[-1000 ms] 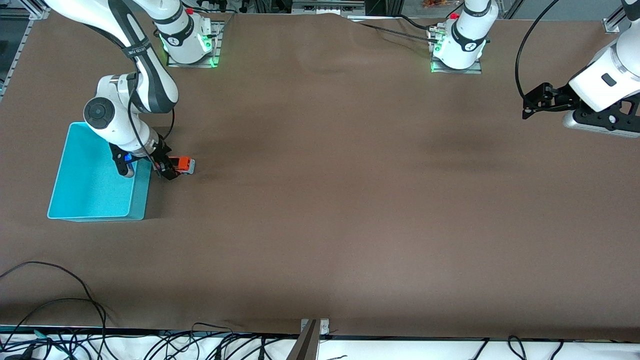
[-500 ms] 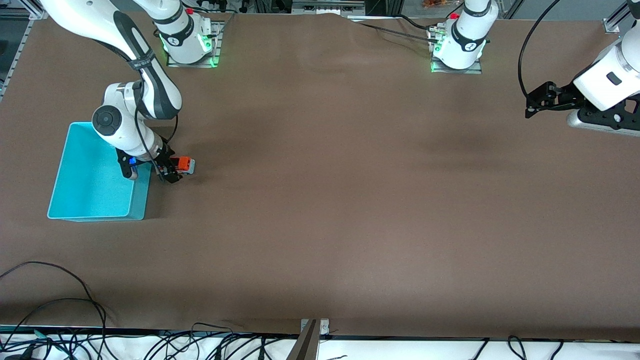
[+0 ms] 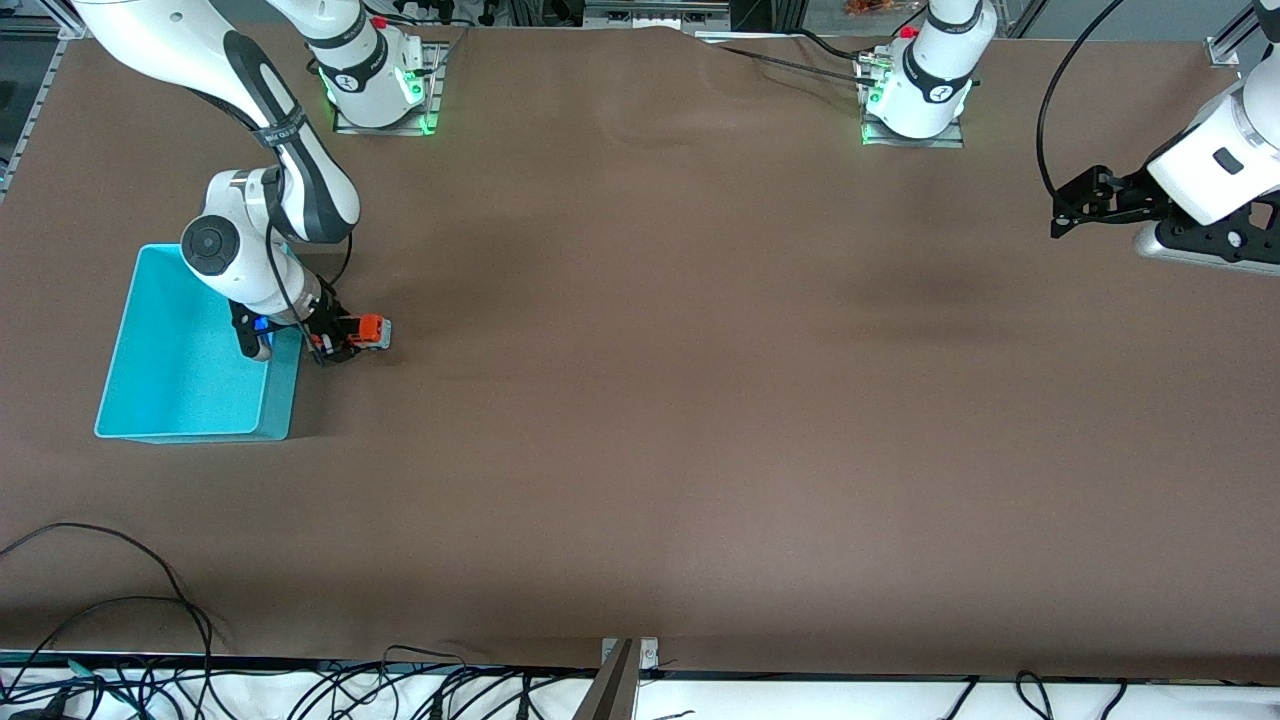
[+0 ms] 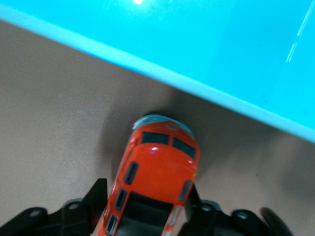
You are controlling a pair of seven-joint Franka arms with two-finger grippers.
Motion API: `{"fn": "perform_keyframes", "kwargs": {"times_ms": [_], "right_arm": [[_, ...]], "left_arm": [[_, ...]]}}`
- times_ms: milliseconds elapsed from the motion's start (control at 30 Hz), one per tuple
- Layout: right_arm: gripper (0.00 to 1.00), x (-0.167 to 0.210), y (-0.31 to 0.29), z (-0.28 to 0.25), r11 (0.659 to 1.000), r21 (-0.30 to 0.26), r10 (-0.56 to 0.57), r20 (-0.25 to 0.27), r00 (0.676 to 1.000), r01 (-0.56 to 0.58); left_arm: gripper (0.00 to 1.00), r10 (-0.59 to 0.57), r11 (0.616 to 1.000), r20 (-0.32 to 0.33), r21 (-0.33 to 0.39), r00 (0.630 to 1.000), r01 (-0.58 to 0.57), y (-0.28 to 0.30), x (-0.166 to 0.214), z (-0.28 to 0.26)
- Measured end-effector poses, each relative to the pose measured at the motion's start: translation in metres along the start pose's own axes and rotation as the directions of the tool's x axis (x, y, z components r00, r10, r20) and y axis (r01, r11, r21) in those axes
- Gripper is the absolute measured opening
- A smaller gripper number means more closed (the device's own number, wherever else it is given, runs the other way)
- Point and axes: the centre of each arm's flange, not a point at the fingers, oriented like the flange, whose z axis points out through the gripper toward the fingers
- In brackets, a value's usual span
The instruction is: Wind up bus and store in blue box
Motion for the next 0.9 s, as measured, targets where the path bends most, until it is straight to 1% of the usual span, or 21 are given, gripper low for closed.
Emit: {"fn": "perform_keyframes", "kwargs": {"times_ms": [67, 133, 300, 433, 567, 700, 800, 900], "right_arm": [[0.59, 0.0, -0.002, -0.002, 1.0, 0.005, -0.003, -0.003, 1.0, 0.003], [0.56, 0.001, -0.003, -0.004, 1.0, 0.009, -0.007, -0.007, 1.0, 0.007], [0.55, 0.002, -0.007, -0.009, 0.999, 0.019, -0.026, -0.02, 0.999, 0.027], [0.55, 0.002, -0.011, -0.02, 0.996, 0.03, -0.078, -0.036, 0.996, 0.079], [0.55, 0.003, -0.013, -0.039, 0.989, 0.029, -0.147, -0.044, 0.988, 0.148], [0.55, 0.005, -0.017, -0.068, 0.98, 0.016, -0.197, -0.046, 0.979, 0.198], [0.55, 0.006, -0.02, -0.091, 0.969, 0.004, -0.248, -0.046, 0.968, 0.248], [0.55, 0.005, -0.022, -0.114, 0.943, -0.013, -0.332, -0.042, 0.942, 0.332]], "left_arm": [[1.0, -0.001, 1.0, 0.0, 0.0, 1.0, 0.001, -0.001, 0.0, 0.0], [1.0, -0.001, 1.0, 0.0, 0.0, 1.0, 0.001, -0.001, 0.0, 0.0], [1.0, -0.001, 1.0, 0.0, 0.0, 1.0, 0.001, -0.001, 0.0, 0.0], [1.0, -0.001, 1.0, 0.001, 0.0, 1.0, 0.001, -0.001, 0.0, 0.0], [1.0, -0.001, 1.0, 0.001, 0.0, 1.0, 0.001, -0.001, 0.0, 0.0], [1.0, -0.001, 1.0, 0.001, 0.0, 1.0, 0.001, -0.001, 0.0, 0.001], [1.0, -0.001, 1.0, 0.002, 0.0, 1.0, 0.001, -0.001, 0.0, 0.001], [1.0, -0.001, 1.0, 0.002, 0.0, 1.0, 0.001, -0.001, 0.001, 0.001]]}}
